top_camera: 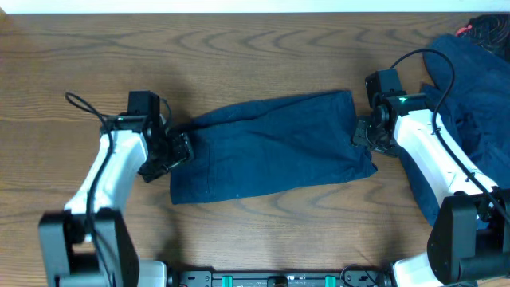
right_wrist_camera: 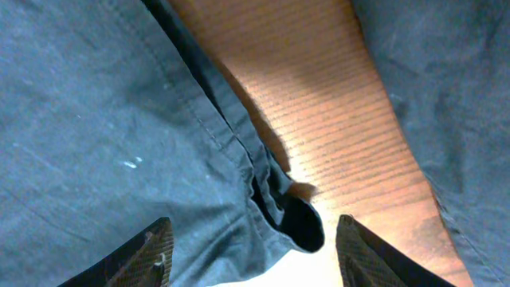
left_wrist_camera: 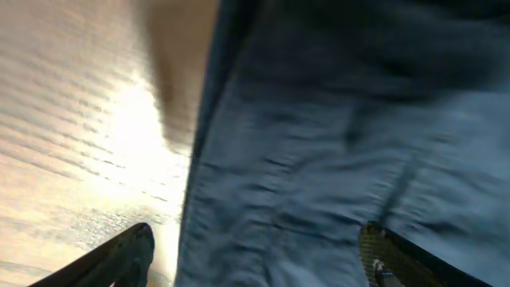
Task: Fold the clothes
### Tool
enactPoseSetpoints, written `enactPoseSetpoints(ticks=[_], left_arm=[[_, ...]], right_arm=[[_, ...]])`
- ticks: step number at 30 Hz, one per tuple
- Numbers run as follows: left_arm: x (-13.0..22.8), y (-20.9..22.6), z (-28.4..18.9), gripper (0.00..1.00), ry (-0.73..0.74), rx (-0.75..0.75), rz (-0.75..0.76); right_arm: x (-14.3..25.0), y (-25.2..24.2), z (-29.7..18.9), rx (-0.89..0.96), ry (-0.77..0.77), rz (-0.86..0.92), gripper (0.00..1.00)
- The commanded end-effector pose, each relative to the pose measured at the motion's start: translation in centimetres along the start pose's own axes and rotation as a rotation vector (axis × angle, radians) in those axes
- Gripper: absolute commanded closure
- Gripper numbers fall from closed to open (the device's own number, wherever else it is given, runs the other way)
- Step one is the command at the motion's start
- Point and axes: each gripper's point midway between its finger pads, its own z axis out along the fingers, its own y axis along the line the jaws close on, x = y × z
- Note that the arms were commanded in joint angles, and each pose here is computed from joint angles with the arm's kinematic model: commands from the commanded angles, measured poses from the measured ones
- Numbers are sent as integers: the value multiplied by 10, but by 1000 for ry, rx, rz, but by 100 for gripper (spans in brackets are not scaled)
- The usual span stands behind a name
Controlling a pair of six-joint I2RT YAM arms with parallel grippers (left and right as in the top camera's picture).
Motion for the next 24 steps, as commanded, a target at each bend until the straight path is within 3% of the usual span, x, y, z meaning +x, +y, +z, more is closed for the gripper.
enactPoseSetpoints(ticks=[1,5,8,12,14,16,18,19,22,24], left_arm=[[5,16,22,14,76,-47,-56],[9,15,44,12,145,-36,-56],[19,-2,58,13,226,77,0],[30,-4,72,23,303,104,-7],[34,-8,76,35,328,131,2],[35,-11,76,59,330,157,26],[33,-12,76,68,325,158,27],[32,-12,76,77,320,160,35],[28,-12,73,92,302,152,52],[25,-9,67,94,292,128,56]], right_arm=[[-1,-4,-1,15,-6,-20,36],[-1,-4,-1,15,-6,-22,36],[-1,-4,-1,15,-6,-22,34],[0,-4,-1,15,-5,-22,34],[0,-4,-1,16,-5,-22,34],[0,-4,-1,16,-5,-22,34],[0,-4,-1,12,-3,-22,34],[0,-3,-1,6,0,-22,34],[2,3,-1,-26,11,-48,34],[4,13,-2,-77,19,-104,35]])
